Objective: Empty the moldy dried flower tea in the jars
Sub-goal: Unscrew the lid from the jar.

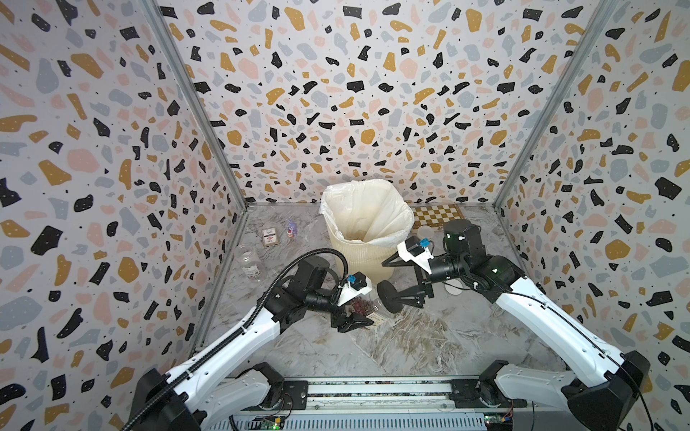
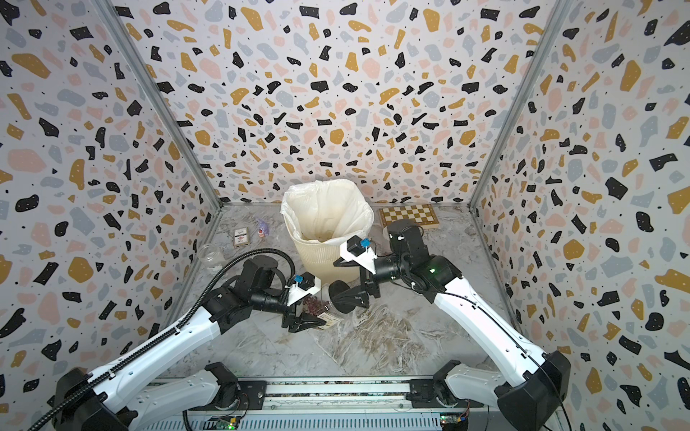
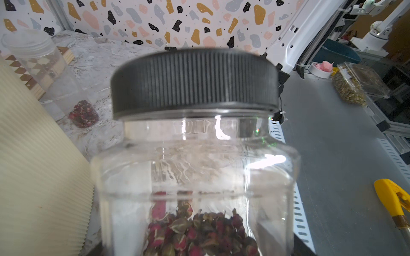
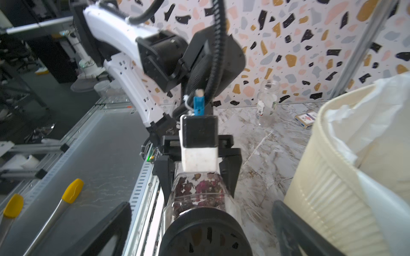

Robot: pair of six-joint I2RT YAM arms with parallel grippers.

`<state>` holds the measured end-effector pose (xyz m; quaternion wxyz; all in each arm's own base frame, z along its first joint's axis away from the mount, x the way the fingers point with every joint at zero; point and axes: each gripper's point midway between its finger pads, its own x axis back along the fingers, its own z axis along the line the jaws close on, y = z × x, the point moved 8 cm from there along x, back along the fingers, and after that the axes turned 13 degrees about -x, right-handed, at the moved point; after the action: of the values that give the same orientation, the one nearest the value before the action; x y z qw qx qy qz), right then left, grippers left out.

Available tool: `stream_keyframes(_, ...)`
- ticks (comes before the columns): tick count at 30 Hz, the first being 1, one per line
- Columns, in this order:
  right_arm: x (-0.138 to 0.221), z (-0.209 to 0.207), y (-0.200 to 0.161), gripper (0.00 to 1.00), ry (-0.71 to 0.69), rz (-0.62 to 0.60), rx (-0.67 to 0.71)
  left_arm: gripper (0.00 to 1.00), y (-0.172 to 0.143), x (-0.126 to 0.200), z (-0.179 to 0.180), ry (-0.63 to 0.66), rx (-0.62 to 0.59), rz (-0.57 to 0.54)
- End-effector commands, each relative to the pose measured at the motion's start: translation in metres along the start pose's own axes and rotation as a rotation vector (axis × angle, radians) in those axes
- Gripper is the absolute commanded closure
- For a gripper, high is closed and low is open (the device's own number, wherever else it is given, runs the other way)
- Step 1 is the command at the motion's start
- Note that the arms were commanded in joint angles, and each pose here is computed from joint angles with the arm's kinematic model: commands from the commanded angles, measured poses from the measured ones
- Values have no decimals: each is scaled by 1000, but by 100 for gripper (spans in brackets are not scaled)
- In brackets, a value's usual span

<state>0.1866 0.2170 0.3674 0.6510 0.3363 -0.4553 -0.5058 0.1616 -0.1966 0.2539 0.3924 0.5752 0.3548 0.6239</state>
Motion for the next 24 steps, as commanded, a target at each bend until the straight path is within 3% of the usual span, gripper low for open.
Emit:
stream_keyframes(1, 13, -22, 13, 1, -123, -9, -369, 41, 4, 5, 5, 79, -58, 2)
stream_keyframes(3, 13, -35, 1, 1, -154, 42, -566, 41, 4, 7, 6, 96, -68, 4)
stream_keyframes(6, 11, -39, -14, 1, -193, 75, -691, 41, 4, 8, 6, 116, -76, 14)
stream_keyframes(11, 2, -45, -38, 1, -253, 121, -767, 40, 4, 9, 7, 126, -84, 29)
stream_keyframes(24, -32, -37, -45, 1, -172, 173, -780, 40, 2, 10, 6, 137, -81, 30)
